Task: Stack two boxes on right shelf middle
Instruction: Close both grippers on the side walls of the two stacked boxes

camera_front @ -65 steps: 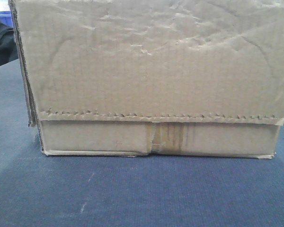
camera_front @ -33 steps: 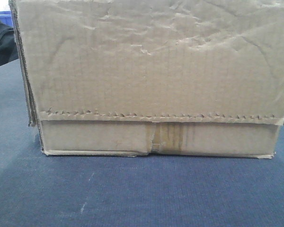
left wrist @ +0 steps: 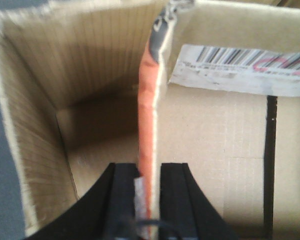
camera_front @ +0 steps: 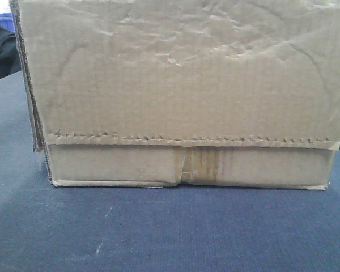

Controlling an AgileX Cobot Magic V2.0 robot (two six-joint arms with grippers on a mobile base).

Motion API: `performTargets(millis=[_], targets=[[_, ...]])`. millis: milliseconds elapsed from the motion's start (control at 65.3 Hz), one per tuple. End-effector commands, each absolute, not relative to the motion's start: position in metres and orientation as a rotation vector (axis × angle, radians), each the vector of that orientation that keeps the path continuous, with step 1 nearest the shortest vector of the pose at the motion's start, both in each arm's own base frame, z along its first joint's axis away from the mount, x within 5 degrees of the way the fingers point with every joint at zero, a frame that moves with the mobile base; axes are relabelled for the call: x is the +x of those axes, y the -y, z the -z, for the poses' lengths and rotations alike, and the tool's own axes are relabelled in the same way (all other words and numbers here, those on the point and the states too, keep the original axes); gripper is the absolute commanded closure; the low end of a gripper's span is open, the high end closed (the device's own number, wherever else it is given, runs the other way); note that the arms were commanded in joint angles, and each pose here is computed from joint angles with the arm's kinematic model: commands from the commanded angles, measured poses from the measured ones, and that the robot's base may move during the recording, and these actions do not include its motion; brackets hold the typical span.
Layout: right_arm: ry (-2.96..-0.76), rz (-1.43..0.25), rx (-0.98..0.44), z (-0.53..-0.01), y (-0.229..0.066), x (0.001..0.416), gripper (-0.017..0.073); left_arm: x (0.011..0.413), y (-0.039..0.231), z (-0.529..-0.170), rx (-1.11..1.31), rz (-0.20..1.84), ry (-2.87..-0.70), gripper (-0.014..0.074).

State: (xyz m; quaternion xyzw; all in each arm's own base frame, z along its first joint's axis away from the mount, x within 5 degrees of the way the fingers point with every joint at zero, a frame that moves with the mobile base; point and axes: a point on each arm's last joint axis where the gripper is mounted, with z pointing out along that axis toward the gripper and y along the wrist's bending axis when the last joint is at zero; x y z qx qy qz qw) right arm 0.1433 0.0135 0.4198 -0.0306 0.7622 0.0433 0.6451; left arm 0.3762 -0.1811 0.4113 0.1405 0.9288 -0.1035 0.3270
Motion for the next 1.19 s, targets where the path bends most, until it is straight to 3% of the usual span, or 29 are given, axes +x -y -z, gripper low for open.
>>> performTargets(millis=[0,92,169,276,368,490,689,889,1180], targets=[[-1.722,-0.091,-0.073,-0.422,-0.013,0.143,0.0,0.376,0.183,-0.413,0.35,0.293,-2.43,0.0705],[-1.724,-0.091,-0.073,-0.422,-0.013,0.143,0.0,0.376,0.183,-0.413,0.35,0.293,-2.43,0.0692],[-1.724,-0.091,-0.073,-0.422,-0.013,0.143,0.0,0.376,0.183,-0.413,0.35,0.293,-2.43,0.0619],[-1.722,-0.091,-0.073,-0.422,-0.013,0.143,0.0,0.376,0.183,-0.413,0.35,0.293,-2.43,0.041],[-1.722,-0.091,-0.073,-0.422,-0.013,0.143,0.0,0.374,0.182,-0.417,0.348,0.301,-2.421,0.0156],[-1.722,-0.091,-0.073,-0.422,-0.013,0.143,0.0,0.366,0.179,-0.428,0.344,0.313,-2.391,-0.0025],[-1.728,-0.091,-0.073,-0.422,-0.013,0.142,0.0,0.341,0.165,-0.463,0.333,0.318,-2.307,0.0004],[-1.758,-0.094,-0.08,-0.428,-0.014,0.141,0.0,0.318,0.137,-0.495,0.351,0.127,-2.197,0.0005],[-1.955,-0.159,-0.196,-0.447,-0.035,0.178,0.0,0.315,0.096,-0.503,0.266,0.093,-2.194,0.0005]])
